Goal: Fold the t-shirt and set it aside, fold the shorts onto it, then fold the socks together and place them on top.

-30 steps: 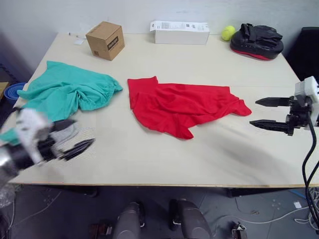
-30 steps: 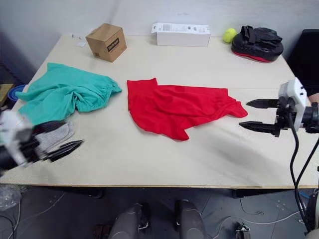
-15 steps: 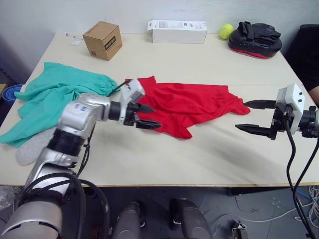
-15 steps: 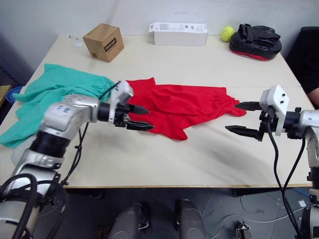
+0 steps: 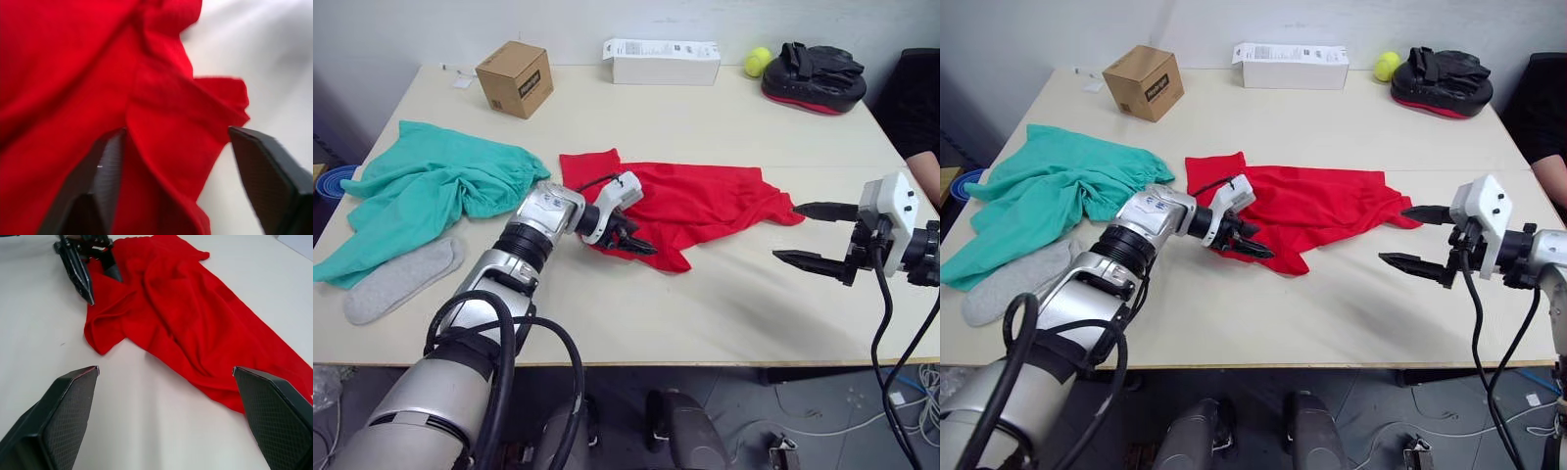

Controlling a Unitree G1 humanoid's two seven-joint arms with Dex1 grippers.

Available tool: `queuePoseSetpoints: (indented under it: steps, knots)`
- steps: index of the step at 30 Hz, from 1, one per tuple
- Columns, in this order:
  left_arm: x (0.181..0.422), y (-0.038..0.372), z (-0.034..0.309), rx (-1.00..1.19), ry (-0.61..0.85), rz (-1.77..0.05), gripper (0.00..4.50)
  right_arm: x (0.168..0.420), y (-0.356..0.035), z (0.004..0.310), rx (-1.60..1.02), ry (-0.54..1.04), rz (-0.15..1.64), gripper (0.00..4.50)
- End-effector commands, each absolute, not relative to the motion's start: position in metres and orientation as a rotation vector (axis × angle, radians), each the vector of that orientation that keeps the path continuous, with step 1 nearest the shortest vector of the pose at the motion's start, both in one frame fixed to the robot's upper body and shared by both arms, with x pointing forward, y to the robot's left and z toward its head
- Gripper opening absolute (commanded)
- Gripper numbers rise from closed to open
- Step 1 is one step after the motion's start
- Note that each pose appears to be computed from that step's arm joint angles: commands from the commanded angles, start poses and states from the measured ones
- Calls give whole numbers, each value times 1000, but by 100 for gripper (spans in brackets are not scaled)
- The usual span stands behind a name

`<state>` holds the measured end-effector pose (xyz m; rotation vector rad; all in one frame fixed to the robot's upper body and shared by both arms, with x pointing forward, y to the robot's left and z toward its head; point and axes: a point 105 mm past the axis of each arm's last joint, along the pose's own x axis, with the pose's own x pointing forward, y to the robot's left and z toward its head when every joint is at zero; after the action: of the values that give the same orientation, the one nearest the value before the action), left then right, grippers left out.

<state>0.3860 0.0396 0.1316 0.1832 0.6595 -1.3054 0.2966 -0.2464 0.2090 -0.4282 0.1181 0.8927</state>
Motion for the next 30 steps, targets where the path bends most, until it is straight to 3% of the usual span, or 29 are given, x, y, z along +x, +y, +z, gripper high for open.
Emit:
queuePoseSetpoints:
  steps: [1, 7, 11, 18, 24, 30]
  knots:
    - [382, 30, 150, 165, 626, -1385, 197, 298, -253, 225, -485, 77, 834, 450]
    - [357, 34, 152, 198, 596, -1577, 4, 310, -264, 222, -550, 107, 781, 450]
    - [333, 51, 149, 331, 557, -1705, 4, 316, -265, 214, -618, 138, 805, 450]
    - [305, 85, 127, 604, 550, -1753, 4, 330, -263, 199, -764, 185, 881, 450]
    - [289, 101, 120, 670, 567, -1789, 4, 341, -259, 192, -895, 193, 939, 450]
    - [280, 116, 115, 709, 601, -1797, 4, 360, -247, 192, -748, 232, 960, 450]
